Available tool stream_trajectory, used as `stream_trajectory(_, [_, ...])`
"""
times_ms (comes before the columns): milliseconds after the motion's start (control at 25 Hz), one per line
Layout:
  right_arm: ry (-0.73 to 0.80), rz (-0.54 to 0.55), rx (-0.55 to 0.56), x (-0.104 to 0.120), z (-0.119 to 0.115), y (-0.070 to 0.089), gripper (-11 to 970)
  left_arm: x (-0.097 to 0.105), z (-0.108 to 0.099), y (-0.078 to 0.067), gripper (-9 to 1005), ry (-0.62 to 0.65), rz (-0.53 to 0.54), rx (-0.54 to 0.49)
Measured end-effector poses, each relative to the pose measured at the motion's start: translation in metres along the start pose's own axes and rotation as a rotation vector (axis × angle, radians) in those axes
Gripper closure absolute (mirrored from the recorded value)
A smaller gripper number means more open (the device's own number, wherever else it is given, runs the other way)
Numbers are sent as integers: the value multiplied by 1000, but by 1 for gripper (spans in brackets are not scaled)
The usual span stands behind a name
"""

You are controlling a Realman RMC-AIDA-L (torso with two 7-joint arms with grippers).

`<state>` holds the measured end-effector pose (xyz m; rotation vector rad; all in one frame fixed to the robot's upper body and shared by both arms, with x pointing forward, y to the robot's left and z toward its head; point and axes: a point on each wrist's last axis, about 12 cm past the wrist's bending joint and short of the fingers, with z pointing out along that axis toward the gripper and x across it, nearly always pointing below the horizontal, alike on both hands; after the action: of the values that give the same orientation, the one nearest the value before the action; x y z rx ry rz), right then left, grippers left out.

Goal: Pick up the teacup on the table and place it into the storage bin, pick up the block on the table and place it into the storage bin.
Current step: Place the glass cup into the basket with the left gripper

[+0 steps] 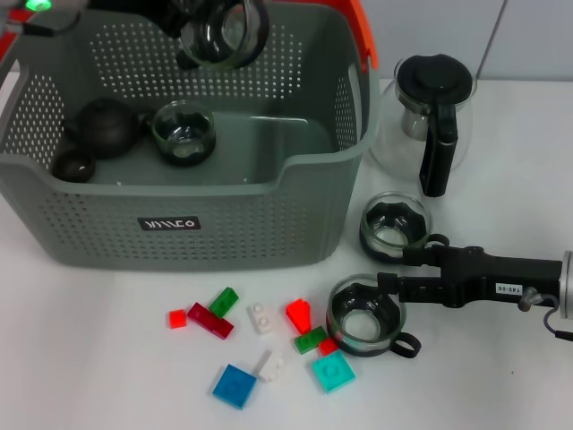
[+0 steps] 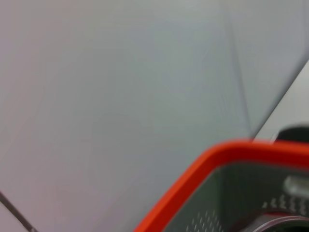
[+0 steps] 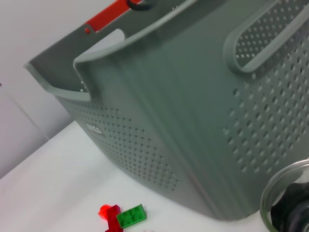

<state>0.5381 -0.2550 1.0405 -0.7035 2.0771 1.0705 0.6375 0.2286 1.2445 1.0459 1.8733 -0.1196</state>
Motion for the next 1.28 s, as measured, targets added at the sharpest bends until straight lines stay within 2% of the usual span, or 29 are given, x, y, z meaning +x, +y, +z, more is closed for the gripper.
stream_trajectory(40, [0,1,3,0,0,0,48,6,18,-4,953,43,19,-15])
stream_trajectory(80, [0,1,3,0,0,0,48,6,18,-4,952,43,19,-15])
stream_trajectory(280, [1,8,11,1,0,-1,48,18,55,-12,951,156,72,-25])
stream_trajectory(480, [-1,15,8,0,0,-1,48,22,75,-17,950,272,142,-31])
stream_trajectory(640, [-5,11,5,-1,-1,-1,47,23,83,-16,950,323,164,-38])
stream_trajectory(1000, [-8,1,3,-5,0,-1,47,27,82,-6,948,348,187,-63])
stream_trajectory(1280, [-8,6,10,-6,-2,-3,47,39,88,-14,946,400,234,-29])
